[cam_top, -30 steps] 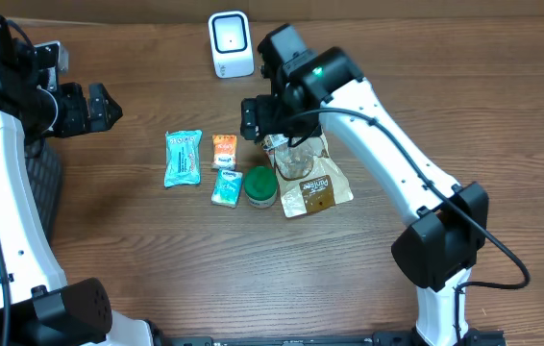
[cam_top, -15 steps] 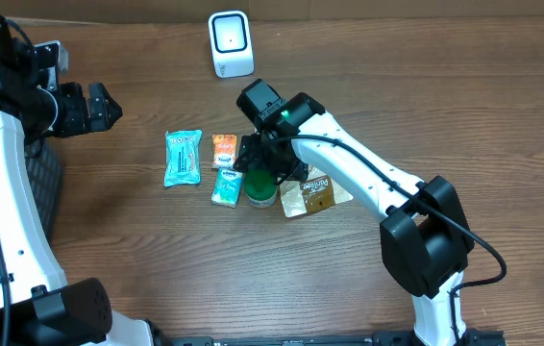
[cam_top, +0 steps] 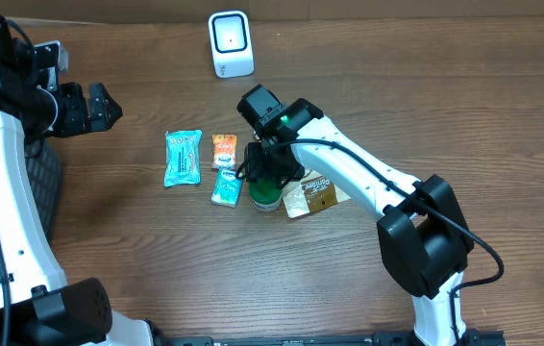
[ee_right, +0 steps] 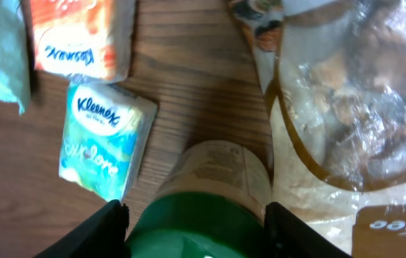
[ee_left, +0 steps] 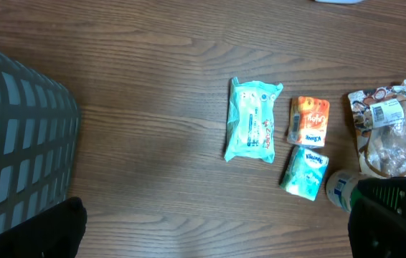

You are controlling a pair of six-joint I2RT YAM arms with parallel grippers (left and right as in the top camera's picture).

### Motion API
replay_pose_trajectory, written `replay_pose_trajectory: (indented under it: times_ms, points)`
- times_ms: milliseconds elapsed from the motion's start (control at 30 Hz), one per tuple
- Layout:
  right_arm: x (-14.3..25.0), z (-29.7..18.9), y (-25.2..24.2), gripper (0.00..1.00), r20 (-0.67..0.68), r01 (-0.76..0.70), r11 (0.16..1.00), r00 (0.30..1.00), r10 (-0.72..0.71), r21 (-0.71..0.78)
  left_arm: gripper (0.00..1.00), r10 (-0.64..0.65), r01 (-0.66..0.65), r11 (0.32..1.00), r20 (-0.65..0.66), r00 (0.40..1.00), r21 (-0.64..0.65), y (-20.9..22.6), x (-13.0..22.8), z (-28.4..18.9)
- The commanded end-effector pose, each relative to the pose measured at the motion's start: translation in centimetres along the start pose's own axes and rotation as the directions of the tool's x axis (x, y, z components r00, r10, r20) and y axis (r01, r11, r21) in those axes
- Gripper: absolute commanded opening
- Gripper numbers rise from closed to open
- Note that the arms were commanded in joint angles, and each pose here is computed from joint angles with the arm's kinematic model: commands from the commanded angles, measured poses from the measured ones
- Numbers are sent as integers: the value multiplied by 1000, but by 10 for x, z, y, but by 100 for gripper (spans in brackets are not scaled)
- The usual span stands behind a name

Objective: Scan the item barcode
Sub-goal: 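Lower the right gripper and grasp the green-lidded jar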

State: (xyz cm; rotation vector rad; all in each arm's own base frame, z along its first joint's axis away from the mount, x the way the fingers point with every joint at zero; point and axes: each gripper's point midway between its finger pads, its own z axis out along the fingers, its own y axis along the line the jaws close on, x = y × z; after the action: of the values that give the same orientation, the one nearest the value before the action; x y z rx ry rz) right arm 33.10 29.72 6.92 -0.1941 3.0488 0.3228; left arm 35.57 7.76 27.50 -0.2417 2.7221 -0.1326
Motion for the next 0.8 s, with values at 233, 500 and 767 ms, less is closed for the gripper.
replay_pose_trajectory:
  times_ms: [233,500,767]
  points:
    - [3,-4,15,59,38,684,727,730,-683,-60,99,24,-24,1000,18,1000,10,-3,-3,-4]
    - [-1,-46,28,100,7,328,939,944,-329,-105,99,24,-24,1000,18,1000,10,-3,-3,-4]
    - [20,-16,3,100,-92,82,996,992,-84,-24,100,24,-24,1000,18,1000,9,-3,-3,-4]
